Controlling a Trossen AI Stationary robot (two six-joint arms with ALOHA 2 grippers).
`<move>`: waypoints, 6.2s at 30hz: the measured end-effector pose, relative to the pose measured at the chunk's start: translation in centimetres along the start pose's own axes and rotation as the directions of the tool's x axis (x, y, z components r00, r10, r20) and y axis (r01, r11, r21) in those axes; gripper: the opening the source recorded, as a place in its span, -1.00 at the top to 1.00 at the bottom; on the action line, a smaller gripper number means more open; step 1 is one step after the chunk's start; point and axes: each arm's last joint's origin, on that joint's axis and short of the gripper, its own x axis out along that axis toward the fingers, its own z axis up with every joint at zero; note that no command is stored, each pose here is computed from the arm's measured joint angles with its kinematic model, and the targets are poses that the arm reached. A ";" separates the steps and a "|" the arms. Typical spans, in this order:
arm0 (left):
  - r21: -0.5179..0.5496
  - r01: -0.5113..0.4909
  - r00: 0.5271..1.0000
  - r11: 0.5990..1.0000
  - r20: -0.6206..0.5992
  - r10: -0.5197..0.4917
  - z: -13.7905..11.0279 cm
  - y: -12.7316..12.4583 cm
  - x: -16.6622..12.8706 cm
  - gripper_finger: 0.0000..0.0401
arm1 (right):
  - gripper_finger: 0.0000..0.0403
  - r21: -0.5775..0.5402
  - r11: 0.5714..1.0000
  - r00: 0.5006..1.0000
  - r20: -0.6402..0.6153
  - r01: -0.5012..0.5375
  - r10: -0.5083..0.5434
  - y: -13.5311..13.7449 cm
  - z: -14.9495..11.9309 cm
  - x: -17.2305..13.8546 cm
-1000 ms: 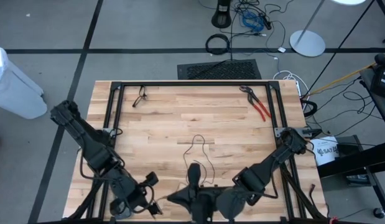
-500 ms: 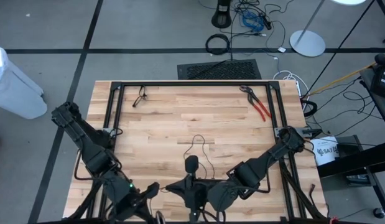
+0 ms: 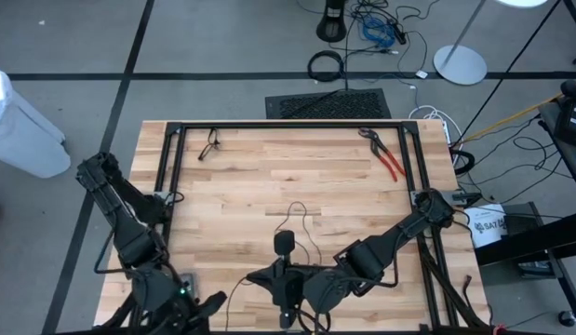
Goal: Coil cords
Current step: Coil the black wire onto the spool
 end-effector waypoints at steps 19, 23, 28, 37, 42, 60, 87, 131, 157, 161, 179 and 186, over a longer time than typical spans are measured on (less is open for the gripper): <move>0.072 -0.013 0.978 0.997 0.209 -0.003 0.6 1.0 1.6 0.99 | 1.00 0.085 0.996 0.995 0.095 -0.038 0.030 -0.6 0.7 0.7; 0.073 -0.021 0.978 0.997 0.210 0.005 0.3 1.5 1.7 0.99 | 1.00 0.115 0.980 0.981 0.125 -0.162 0.147 -0.7 0.7 1.0; 0.062 -0.035 0.980 0.997 0.199 0.022 -0.2 2.1 1.6 0.99 | 1.00 0.129 0.963 0.964 0.156 -0.237 0.217 -0.3 0.3 2.0; 0.059 -0.035 0.980 0.998 0.197 0.023 -0.2 2.1 1.6 0.99 | 1.00 0.120 0.946 0.948 0.146 -0.301 0.283 -0.3 -0.2 2.7; 0.064 -0.033 0.978 0.997 0.210 0.019 0.3 1.8 1.5 0.99 | 1.00 0.111 0.938 0.938 0.154 -0.330 0.312 0.1 -0.1 2.4; 0.012 -0.092 0.995 0.996 0.048 0.091 -0.2 1.5 0.5 0.99 | 1.00 0.138 0.925 0.935 0.070 -0.354 0.348 -0.1 -0.8 2.3; -0.344 -0.504 0.839 0.792 -0.415 0.353 -0.3 0.1 -7.6 0.99 | 0.39 0.074 0.996 0.979 -0.196 -0.040 0.054 1.5 -6.1 6.9; -0.303 -0.594 0.787 0.745 -0.408 0.462 1.2 -1.0 -9.2 0.99 | 0.38 0.095 0.979 0.980 -0.097 0.181 -0.172 2.5 -5.2 7.1; -0.304 -0.710 0.704 0.636 -0.357 0.614 2.5 -0.5 -9.6 0.99 | 0.38 0.140 0.971 0.980 -0.064 0.195 -0.187 1.9 -6.5 9.7; -0.304 -0.709 0.704 0.636 -0.357 0.614 2.5 -0.5 -9.6 0.99 | 0.39 0.136 0.971 0.979 -0.066 0.198 -0.191 1.8 -6.5 9.8; -0.317 -0.677 0.735 0.664 -0.331 0.591 2.8 -0.9 -9.5 0.99 | 0.99 0.015 0.978 0.974 -0.095 0.210 -0.208 2.5 -5.8 8.1; -0.288 -0.647 0.756 0.706 -0.362 0.545 2.6 -1.9 -9.5 0.99 | 1.00 0.027 0.987 0.978 -0.138 0.161 -0.156 2.2 -4.1 4.5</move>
